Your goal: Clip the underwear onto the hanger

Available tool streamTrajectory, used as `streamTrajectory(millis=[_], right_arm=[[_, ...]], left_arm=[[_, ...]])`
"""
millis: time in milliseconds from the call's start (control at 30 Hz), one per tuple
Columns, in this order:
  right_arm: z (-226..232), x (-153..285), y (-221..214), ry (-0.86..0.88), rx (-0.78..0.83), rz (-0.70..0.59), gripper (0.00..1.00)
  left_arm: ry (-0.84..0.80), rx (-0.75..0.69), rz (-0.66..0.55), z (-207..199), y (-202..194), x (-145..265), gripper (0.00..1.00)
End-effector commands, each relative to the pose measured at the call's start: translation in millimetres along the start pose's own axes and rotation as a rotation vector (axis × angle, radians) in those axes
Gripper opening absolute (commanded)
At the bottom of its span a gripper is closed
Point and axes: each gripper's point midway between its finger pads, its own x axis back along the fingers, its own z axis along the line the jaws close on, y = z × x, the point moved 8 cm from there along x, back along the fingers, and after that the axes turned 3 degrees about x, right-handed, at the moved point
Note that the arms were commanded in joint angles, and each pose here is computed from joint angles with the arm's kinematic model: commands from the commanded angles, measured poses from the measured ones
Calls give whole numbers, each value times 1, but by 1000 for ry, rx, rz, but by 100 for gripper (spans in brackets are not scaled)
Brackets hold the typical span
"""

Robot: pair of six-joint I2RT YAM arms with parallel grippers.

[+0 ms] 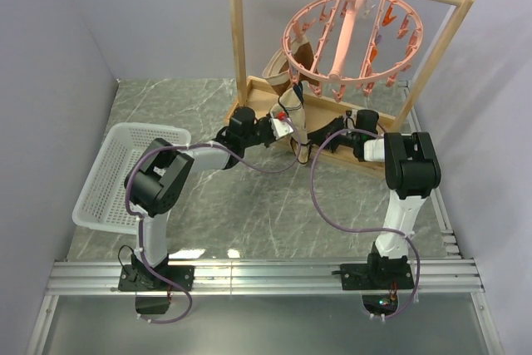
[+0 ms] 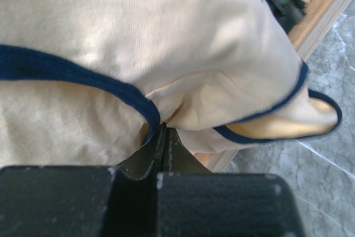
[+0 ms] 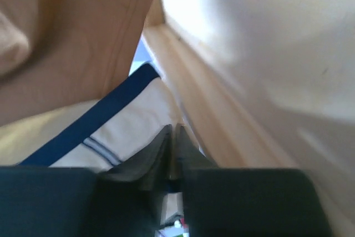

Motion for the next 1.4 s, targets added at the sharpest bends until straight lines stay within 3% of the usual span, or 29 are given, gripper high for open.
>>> streamTrajectory(millis=[0, 67, 367, 600, 767, 1033, 1367], right_arm=[[35, 13, -6, 148, 41, 13, 10], [45, 21, -11, 167, 72, -3, 0], [64, 57, -36, 146, 223, -148, 0], [63, 83, -64, 95, 352, -214, 0], [75, 111, -87, 89, 566, -280, 0], [90, 140, -118, 124, 949, -341, 0], [91, 124, -141, 92, 1465, -300, 0]], left_arm=[[16, -11, -57, 12, 22, 3, 0], [18, -4, -55, 13, 23, 5, 0], [18, 69, 16, 8, 18, 18, 0], [1, 278, 152, -3, 14, 36, 0], [7, 471, 298, -14, 7, 48, 0], [0, 725, 426, -25, 6, 49, 0], [-40, 874, 430, -33, 14, 46, 0]])
